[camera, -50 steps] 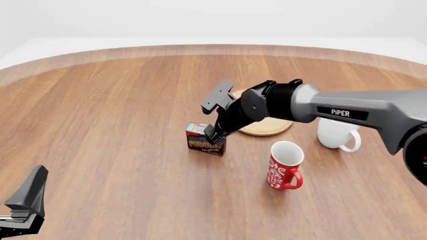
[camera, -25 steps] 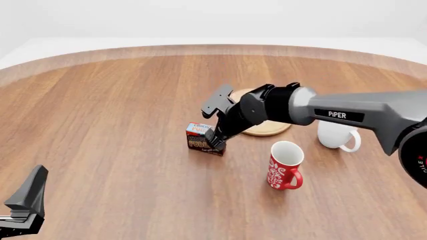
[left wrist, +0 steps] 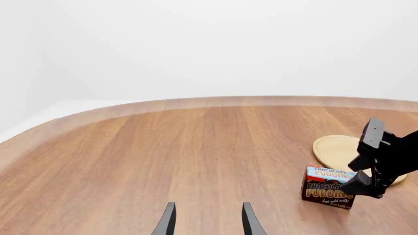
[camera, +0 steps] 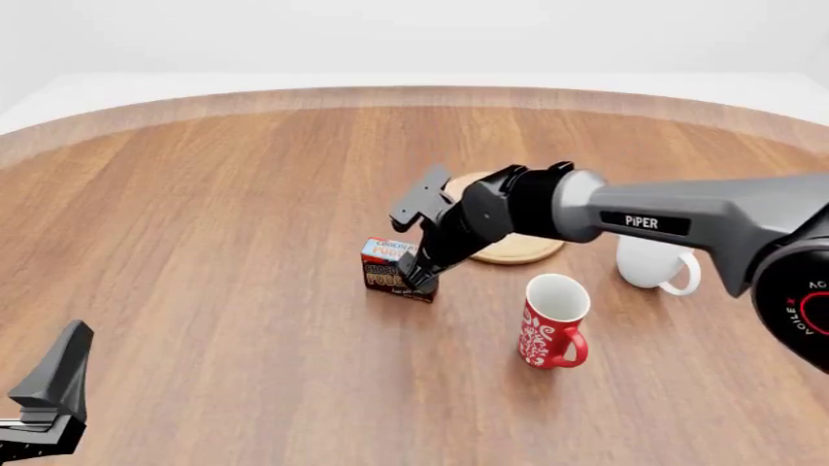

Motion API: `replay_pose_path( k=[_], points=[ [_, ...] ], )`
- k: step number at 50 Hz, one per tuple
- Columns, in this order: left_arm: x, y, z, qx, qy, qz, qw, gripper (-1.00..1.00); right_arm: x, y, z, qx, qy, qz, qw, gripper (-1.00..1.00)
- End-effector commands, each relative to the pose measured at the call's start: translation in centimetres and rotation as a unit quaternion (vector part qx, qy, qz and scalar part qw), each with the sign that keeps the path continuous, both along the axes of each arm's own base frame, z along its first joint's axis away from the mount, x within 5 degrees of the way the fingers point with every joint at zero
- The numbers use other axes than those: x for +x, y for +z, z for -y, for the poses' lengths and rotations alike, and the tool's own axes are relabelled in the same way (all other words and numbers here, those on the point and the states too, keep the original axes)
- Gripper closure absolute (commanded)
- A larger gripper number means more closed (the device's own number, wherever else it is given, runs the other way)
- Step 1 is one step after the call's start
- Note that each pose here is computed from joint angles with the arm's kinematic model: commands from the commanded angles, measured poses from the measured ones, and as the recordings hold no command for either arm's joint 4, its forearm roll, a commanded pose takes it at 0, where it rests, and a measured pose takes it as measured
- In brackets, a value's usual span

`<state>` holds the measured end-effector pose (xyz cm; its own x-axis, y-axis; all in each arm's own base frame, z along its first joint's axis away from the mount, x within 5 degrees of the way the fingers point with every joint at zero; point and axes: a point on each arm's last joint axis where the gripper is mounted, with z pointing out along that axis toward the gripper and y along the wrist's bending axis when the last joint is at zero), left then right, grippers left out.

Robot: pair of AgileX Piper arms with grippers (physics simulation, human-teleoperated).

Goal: Put the chocolate pudding to the left of the plate.

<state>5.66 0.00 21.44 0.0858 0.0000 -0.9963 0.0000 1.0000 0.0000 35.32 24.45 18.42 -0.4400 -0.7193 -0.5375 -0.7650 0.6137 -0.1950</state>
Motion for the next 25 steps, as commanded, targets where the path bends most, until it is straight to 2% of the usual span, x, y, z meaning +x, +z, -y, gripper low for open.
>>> replay_pose_path(
  k=[1,23,24,25],
  points=[
    [0.0,0.0,0.0,0.000,0.000,0.000,1.0000,-1.00,0.3,-0.4,-0.1,-0.002,-0.002,-0.004,1.0000,-1.00],
    [0.0,0.0,0.0,0.000,0.000,0.000,1.0000,-1.00,-0.2,-1.4,-0.3,-0.007,0.000,-0.015,0.9999,-1.00],
    [0.0,0.0,0.0,0.000,0.000,0.000,1.0000,-1.00,-0.2,-1.4,-0.2,-0.007,0.000,-0.014,0.9999,1.00],
    [0.0,0.0,0.0,0.000,0.000,0.000,1.0000,-1.00,-0.6,-1.3,-0.3,-0.006,0.002,-0.014,0.9999,1.00]
  ],
)
